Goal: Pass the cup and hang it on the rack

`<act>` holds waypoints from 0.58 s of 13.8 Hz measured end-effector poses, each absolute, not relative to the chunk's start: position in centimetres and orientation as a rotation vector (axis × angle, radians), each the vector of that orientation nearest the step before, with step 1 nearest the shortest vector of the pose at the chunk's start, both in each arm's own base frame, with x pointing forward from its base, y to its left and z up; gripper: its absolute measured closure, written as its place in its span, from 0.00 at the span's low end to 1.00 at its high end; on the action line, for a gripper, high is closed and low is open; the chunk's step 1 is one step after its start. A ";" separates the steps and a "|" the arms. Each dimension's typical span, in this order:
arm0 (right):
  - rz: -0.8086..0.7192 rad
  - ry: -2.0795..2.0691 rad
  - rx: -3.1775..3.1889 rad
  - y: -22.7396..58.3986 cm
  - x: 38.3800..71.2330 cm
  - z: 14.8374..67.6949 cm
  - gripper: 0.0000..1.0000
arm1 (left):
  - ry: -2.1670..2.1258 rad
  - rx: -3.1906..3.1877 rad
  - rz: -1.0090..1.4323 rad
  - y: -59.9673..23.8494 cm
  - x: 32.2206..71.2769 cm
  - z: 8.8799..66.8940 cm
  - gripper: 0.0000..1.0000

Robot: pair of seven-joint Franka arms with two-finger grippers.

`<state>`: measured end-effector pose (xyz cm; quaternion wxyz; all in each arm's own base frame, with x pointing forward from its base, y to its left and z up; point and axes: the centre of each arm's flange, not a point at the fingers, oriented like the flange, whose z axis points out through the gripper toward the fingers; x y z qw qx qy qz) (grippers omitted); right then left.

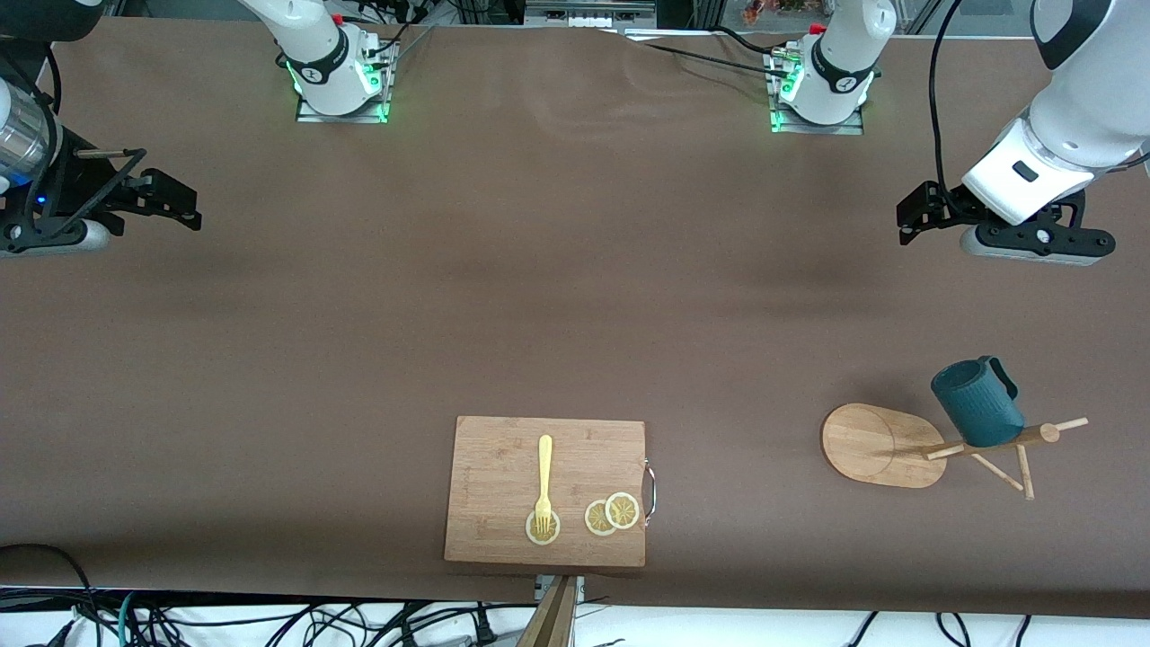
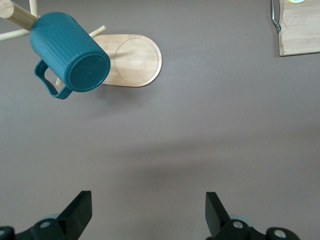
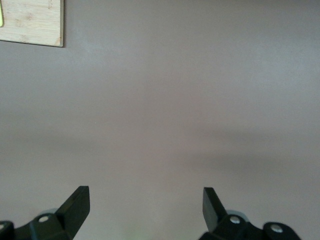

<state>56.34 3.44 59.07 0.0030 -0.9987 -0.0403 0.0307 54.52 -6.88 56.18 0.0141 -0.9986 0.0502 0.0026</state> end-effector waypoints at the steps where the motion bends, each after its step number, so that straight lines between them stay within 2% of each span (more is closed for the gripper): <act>1: 0.096 -0.126 -3.132 3.4 56.3 59.1 0.00 | 0.156 -3.109 0.010 -6.9 54.5 56.2 0.00; 8: 0.097 -0.126 -3.132 3.4 56.3 59.1 0.00 | 0.156 -3.109 0.017 -6.9 54.5 56.2 0.00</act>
